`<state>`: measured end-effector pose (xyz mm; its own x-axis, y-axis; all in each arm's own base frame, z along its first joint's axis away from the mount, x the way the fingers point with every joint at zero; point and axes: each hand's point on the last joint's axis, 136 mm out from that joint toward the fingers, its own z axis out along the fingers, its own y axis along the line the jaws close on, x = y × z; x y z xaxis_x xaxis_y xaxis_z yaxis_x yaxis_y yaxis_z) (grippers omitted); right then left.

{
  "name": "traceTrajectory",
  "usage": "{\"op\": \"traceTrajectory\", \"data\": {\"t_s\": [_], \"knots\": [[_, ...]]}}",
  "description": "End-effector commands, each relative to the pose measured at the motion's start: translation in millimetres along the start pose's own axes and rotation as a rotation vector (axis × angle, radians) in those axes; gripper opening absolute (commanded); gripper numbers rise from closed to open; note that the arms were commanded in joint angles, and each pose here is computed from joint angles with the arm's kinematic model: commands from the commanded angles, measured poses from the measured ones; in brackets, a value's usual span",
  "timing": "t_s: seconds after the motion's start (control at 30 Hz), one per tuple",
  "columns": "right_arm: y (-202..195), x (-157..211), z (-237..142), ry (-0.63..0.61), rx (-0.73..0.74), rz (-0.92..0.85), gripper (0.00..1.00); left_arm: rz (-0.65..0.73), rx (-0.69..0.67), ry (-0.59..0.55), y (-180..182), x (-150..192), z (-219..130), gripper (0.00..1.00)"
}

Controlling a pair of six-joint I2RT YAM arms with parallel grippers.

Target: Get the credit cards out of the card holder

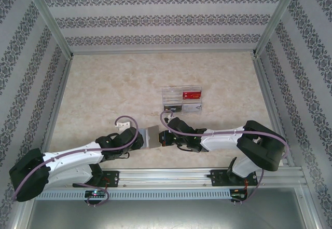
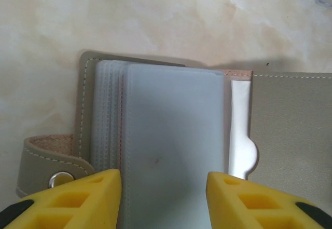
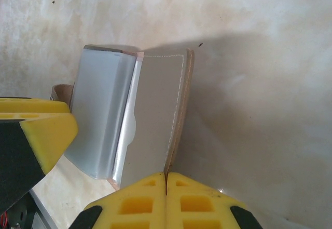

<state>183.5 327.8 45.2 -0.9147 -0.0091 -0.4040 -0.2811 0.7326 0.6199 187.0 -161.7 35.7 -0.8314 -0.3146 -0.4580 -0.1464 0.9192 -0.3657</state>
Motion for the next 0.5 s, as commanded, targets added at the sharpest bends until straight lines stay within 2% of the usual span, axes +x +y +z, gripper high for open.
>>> {"op": "traceTrajectory", "data": {"t_s": [0.0, 0.13, 0.47], "knots": [[6, -2, 3, -0.009, -0.009, -0.01, 0.0, -0.003, 0.015, 0.005, 1, 2, 5, 0.47], [6, -2, 3, -0.008, -0.011, -0.011, 0.0, -0.003, 0.083, 0.014, -12, 3, 7, 0.47], [6, -1, 3, -0.008, -0.011, -0.009, 0.0, 0.008, 0.149, 0.038, -29, 5, 8, 0.48]]}}
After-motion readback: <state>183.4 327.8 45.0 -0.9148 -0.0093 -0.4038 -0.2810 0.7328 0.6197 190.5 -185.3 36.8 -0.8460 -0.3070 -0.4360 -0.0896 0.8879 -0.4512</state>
